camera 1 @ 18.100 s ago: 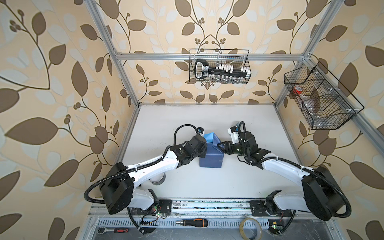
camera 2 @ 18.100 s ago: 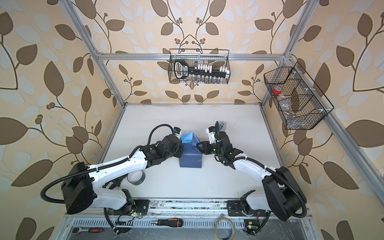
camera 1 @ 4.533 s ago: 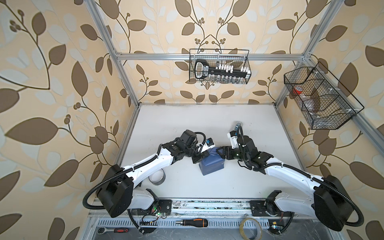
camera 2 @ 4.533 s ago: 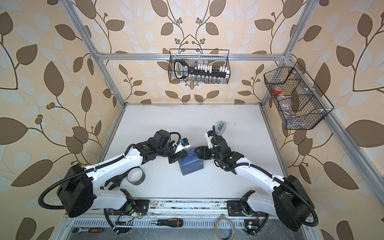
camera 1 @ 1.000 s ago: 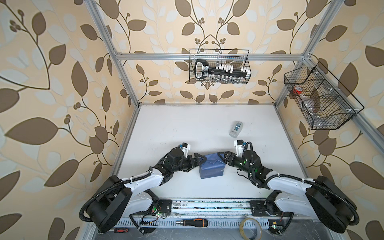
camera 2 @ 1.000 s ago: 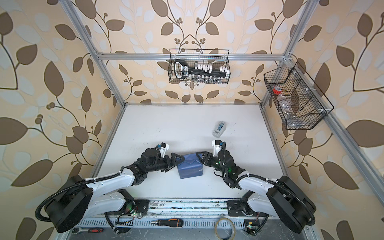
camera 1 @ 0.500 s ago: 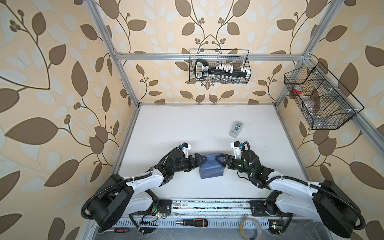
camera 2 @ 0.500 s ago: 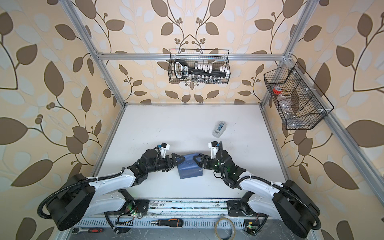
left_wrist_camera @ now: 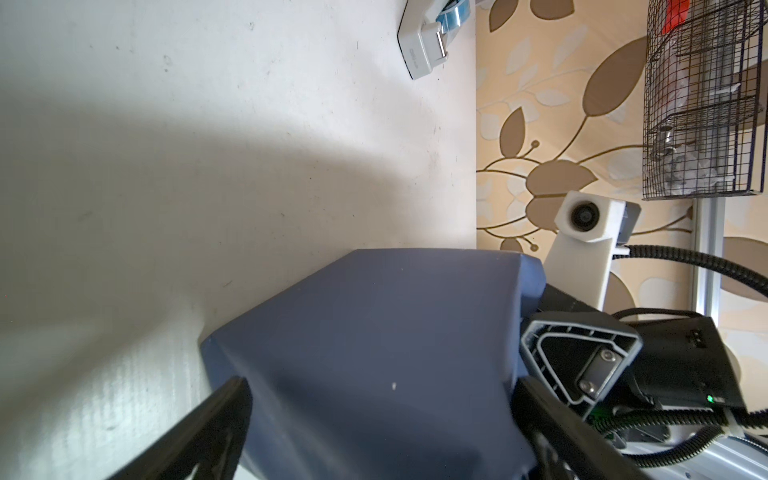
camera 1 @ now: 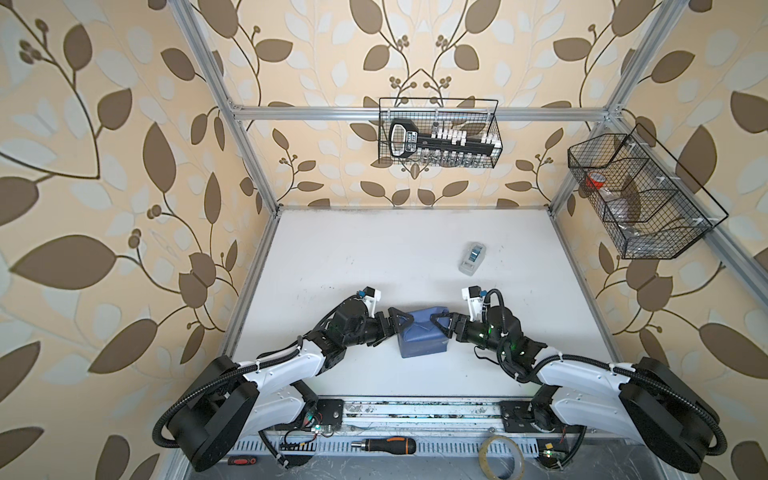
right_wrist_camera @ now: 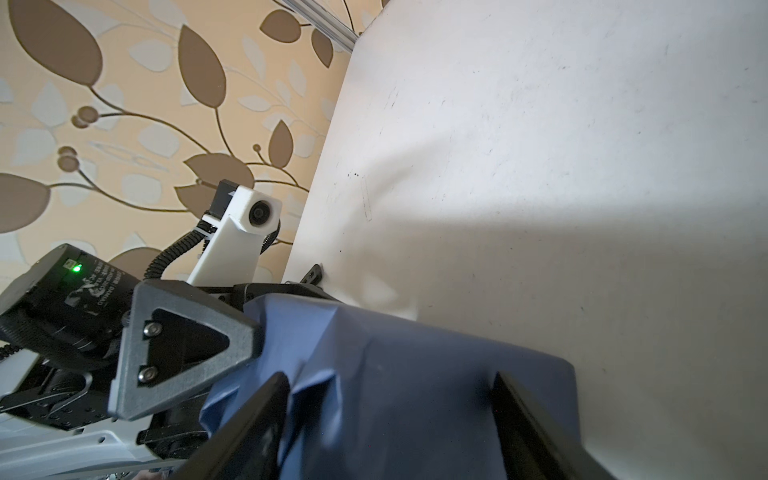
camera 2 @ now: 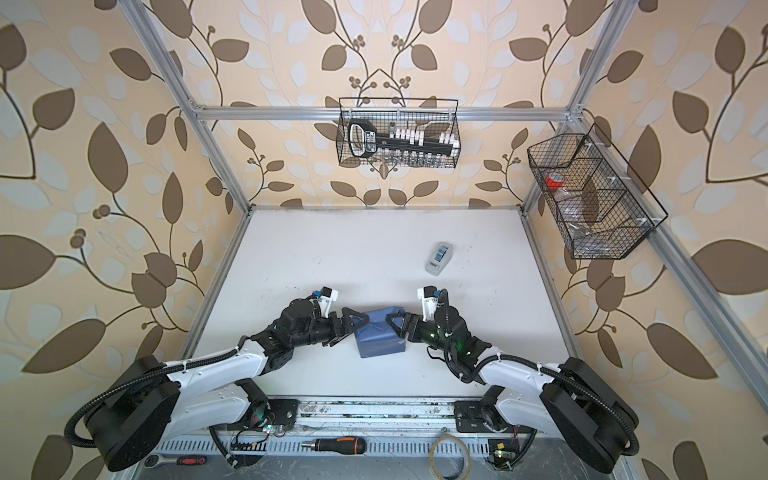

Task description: Wrap the gift box in paper

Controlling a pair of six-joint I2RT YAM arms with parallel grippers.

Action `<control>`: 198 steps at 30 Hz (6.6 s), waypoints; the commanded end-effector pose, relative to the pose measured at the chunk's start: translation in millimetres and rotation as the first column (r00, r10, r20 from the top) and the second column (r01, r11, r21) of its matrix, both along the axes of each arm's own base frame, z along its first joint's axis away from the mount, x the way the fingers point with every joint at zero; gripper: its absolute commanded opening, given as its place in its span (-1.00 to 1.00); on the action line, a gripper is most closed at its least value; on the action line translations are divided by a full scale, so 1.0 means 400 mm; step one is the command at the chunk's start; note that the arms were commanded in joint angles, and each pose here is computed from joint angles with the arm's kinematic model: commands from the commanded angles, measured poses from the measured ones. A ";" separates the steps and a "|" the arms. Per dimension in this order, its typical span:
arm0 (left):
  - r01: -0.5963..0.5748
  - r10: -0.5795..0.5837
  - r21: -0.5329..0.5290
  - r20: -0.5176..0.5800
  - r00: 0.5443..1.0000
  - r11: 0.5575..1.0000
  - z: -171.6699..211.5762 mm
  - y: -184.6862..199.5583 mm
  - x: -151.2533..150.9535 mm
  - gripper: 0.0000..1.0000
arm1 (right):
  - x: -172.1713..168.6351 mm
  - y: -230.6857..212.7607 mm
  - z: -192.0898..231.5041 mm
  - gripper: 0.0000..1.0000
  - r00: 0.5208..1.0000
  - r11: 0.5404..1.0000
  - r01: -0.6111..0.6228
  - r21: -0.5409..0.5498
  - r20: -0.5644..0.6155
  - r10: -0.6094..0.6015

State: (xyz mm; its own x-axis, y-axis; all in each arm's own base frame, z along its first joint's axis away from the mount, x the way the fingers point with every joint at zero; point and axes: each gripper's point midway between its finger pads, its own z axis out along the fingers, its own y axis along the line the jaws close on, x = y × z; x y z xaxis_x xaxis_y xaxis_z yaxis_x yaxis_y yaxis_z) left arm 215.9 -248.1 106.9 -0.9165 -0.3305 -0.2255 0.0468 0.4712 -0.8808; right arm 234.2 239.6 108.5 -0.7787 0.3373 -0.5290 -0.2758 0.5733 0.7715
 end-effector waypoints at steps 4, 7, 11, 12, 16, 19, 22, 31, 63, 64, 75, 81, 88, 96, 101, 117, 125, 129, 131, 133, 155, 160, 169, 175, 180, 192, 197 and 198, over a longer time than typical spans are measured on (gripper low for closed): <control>0.035 -0.035 -0.033 -0.005 0.999 0.999 0.018 -0.033 0.006 0.98 | -0.040 -0.031 -0.109 0.51 0.995 0.994 -0.011 -0.110 -0.098 0.000; 0.048 -0.049 -0.039 -0.021 0.999 0.998 0.000 -0.040 0.004 0.98 | -0.039 -0.029 -0.109 0.52 0.995 0.994 -0.014 -0.112 -0.097 0.003; 0.049 -0.050 -0.020 -0.053 0.997 0.999 -0.036 -0.031 -0.011 0.98 | -0.032 -0.026 -0.100 0.52 0.996 0.994 -0.018 -0.110 -0.091 0.008; 0.042 -0.043 -0.014 -0.057 0.997 0.999 -0.042 -0.026 -0.012 0.96 | -0.028 -0.026 -0.094 0.52 0.996 0.994 -0.017 -0.110 -0.087 0.007; 0.037 -0.034 0.029 -0.073 0.997 0.999 -0.076 -0.004 -0.029 0.91 | -0.007 -0.022 -0.056 0.57 0.998 0.995 -0.018 -0.102 -0.062 0.011; 0.045 -0.039 0.065 -0.086 0.996 0.997 -0.103 0.006 -0.039 0.88 | 0.017 -0.019 -0.003 0.60 0.999 0.996 -0.025 -0.084 -0.031 0.022; 0.054 -0.045 0.089 -0.099 0.994 0.995 -0.123 0.012 -0.048 0.87 | 0.047 -0.029 0.067 0.62 1.000 0.998 -0.022 -0.058 0.014 0.023; 0.071 -0.058 0.137 -0.100 0.993 0.988 -0.129 0.022 -0.055 0.87 | 0.206 -0.236 0.142 0.53 0.983 0.981 0.184 -0.068 0.034 -0.182; 0.102 -0.084 0.179 -0.106 0.991 0.979 -0.132 0.017 -0.049 0.87 | 0.564 -0.390 -0.102 -0.23 0.931 0.945 0.315 -0.091 -0.166 -0.326; 0.103 -0.085 0.179 -0.108 0.991 0.979 -0.133 0.017 -0.050 0.87 | 0.568 -0.387 -0.105 -0.25 0.931 0.947 0.311 -0.087 -0.171 -0.321; 0.106 -0.088 0.178 -0.108 0.990 0.978 -0.130 0.016 -0.050 0.86 | 0.574 -0.373 -0.156 -0.45 0.917 0.948 0.316 -0.037 -0.245 -0.315; 0.106 -0.088 0.182 -0.106 0.991 0.978 -0.128 0.017 -0.050 0.86 | 0.575 -0.364 -0.170 -0.59 0.907 0.942 0.336 0.027 -0.278 -0.315; 0.105 -0.087 0.184 -0.102 0.991 0.977 -0.127 0.018 -0.050 0.85 | 0.577 -0.360 -0.176 -0.73 0.905 0.938 0.343 0.058 -0.289 -0.313; 0.106 -0.087 0.188 -0.102 0.991 0.976 -0.129 0.019 -0.050 0.85 | 0.590 -0.363 -0.118 -1.00 0.913 0.923 0.357 0.144 -0.264 -0.312; 0.105 -0.086 0.192 -0.103 0.991 0.976 -0.131 0.022 -0.052 0.84 | 0.602 -0.359 -0.031 -1.00 0.926 0.906 0.355 0.228 -0.219 -0.308; 0.103 -0.084 0.202 -0.103 0.991 0.974 -0.136 0.025 -0.052 0.84 | 0.556 -0.295 0.038 -1.00 0.947 0.893 0.308 0.329 -0.197 -0.255; 0.104 -0.084 0.203 -0.103 0.991 0.974 -0.137 0.025 -0.051 0.84 | 0.515 -0.285 0.009 -1.00 0.942 0.896 0.318 0.310 -0.212 -0.261; 0.105 -0.086 0.204 -0.102 0.991 0.973 -0.136 0.025 -0.051 0.84 | 0.496 -0.277 -0.017 -1.00 0.938 0.901 0.322 0.291 -0.226 -0.262; 0.106 -0.087 0.203 -0.101 0.991 0.973 -0.134 0.023 -0.050 0.84 | 0.488 -0.272 -0.033 -1.00 0.936 0.903 0.323 0.283 -0.236 -0.261; 0.105 -0.086 0.203 -0.100 0.991 0.974 -0.134 0.023 -0.050 0.84 | 0.481 -0.271 -0.050 -1.00 0.933 0.905 0.327 0.272 -0.245 -0.263; 0.105 -0.085 0.208 -0.104 0.991 0.972 -0.142 0.027 -0.054 0.84 | 0.449 -0.354 -0.281 -1.00 0.822 0.892 0.453 -0.012 -0.383 -0.422; 0.105 -0.085 0.208 -0.102 0.991 0.972 -0.141 0.026 -0.051 0.84 | 0.443 -0.368 -0.284 -1.00 0.810 0.884 0.466 -0.041 -0.383 -0.445; 0.105 -0.085 0.210 -0.104 0.991 0.972 -0.137 0.026 -0.052 0.83 | 0.412 -0.381 -0.142 -1.00 0.868 0.902 0.431 0.003 -0.273 -0.414; 0.105 -0.084 0.212 -0.106 0.991 0.972 -0.136 0.026 -0.050 0.83 | 0.304 -0.314 0.005 -1.00 0.945 0.956 0.292 -0.020 -0.148 -0.292; 0.101 -0.080 0.217 -0.106 0.991 0.971 -0.137 0.029 -0.052 0.83 | 0.156 -0.164 0.101 -1.00 0.996 0.999 0.028 -0.026 -0.088 -0.031; 0.106 -0.089 0.229 -0.085 0.992 0.968 -0.136 0.031 -0.049 0.83 | -0.072 0.032 0.192 -1.00 0.937 0.933 -0.348 -0.096 -0.071 0.342; 0.107 -0.089 0.230 -0.088 0.992 0.967 -0.139 0.031 -0.049 0.83 | -0.096 0.040 0.189 -1.00 0.913 0.896 -0.408 -0.177 -0.094 0.398; 0.110 -0.092 0.229 -0.085 0.992 0.967 -0.137 0.029 -0.048 0.83 | -0.097 0.041 0.188 -1.00 0.909 0.889 -0.417 -0.188 -0.097 0.406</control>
